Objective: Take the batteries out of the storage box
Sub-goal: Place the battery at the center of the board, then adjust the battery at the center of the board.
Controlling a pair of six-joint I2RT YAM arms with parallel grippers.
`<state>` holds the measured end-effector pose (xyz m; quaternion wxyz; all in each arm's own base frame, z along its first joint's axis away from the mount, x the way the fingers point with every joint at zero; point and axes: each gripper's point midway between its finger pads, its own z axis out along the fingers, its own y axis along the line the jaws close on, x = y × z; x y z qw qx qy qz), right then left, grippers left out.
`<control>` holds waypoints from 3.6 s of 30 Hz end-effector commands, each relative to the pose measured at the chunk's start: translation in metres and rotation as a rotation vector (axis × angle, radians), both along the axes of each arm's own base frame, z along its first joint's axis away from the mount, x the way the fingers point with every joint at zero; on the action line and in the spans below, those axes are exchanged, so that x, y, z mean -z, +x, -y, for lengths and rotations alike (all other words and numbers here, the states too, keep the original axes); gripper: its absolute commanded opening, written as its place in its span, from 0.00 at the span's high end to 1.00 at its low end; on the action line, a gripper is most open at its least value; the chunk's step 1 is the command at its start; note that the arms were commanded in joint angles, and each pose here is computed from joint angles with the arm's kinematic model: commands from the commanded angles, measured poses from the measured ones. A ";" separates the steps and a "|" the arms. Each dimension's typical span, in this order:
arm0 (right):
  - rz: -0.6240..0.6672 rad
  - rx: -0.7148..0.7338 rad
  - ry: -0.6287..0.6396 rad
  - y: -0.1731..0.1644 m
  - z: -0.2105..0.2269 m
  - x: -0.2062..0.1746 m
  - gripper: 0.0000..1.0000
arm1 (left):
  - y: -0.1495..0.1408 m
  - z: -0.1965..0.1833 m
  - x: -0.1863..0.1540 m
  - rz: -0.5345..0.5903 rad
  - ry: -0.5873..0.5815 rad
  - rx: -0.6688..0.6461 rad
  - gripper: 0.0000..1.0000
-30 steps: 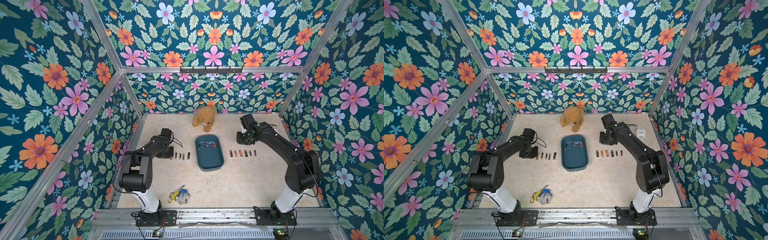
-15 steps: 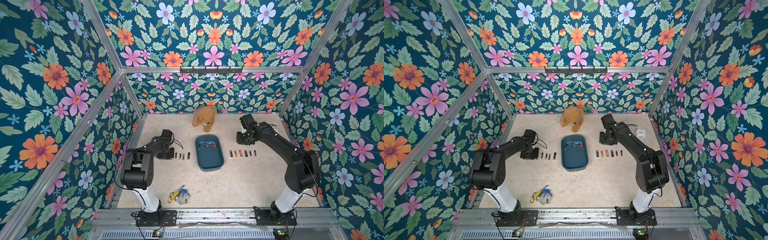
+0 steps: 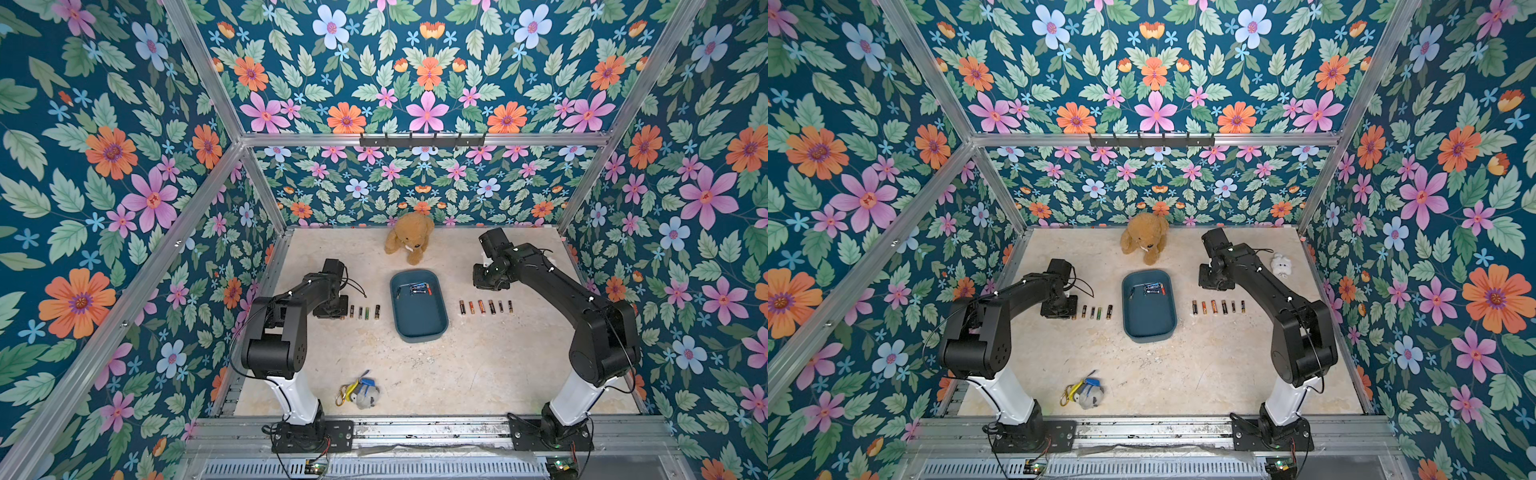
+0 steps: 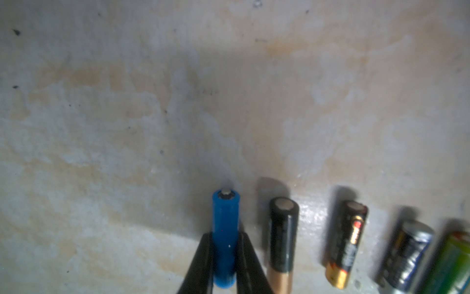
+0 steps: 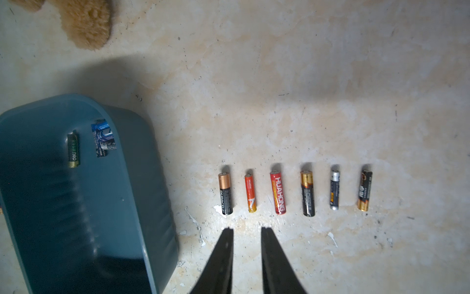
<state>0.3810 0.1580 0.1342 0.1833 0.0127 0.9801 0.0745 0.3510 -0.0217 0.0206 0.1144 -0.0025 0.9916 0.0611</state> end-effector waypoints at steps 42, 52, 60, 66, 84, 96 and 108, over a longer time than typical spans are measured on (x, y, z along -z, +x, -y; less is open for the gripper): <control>0.037 -0.028 -0.005 -0.002 -0.016 -0.017 0.73 | 0.007 0.002 -0.042 0.061 -0.021 -0.012 0.70; 0.048 -0.145 -0.007 0.005 -0.090 -0.019 0.73 | 0.012 0.002 -0.073 0.109 -0.032 -0.035 0.68; 0.030 -0.221 -0.013 0.021 -0.140 -0.005 0.73 | 0.014 0.009 -0.079 0.125 -0.076 -0.042 0.65; 0.020 -0.237 -0.006 0.027 -0.153 -0.002 0.73 | 0.009 0.011 -0.054 0.084 -0.084 -0.041 0.67; 0.009 -0.240 -0.032 0.024 -0.148 -0.001 0.73 | 0.004 0.008 -0.017 0.013 -0.062 -0.028 0.67; 0.014 -0.239 -0.034 0.025 -0.147 -0.004 0.72 | 0.001 0.003 -0.007 -0.010 -0.032 -0.036 0.70; 0.019 -0.239 -0.034 0.025 -0.147 -0.008 0.72 | -0.002 0.002 -0.003 -0.019 -0.026 -0.040 0.73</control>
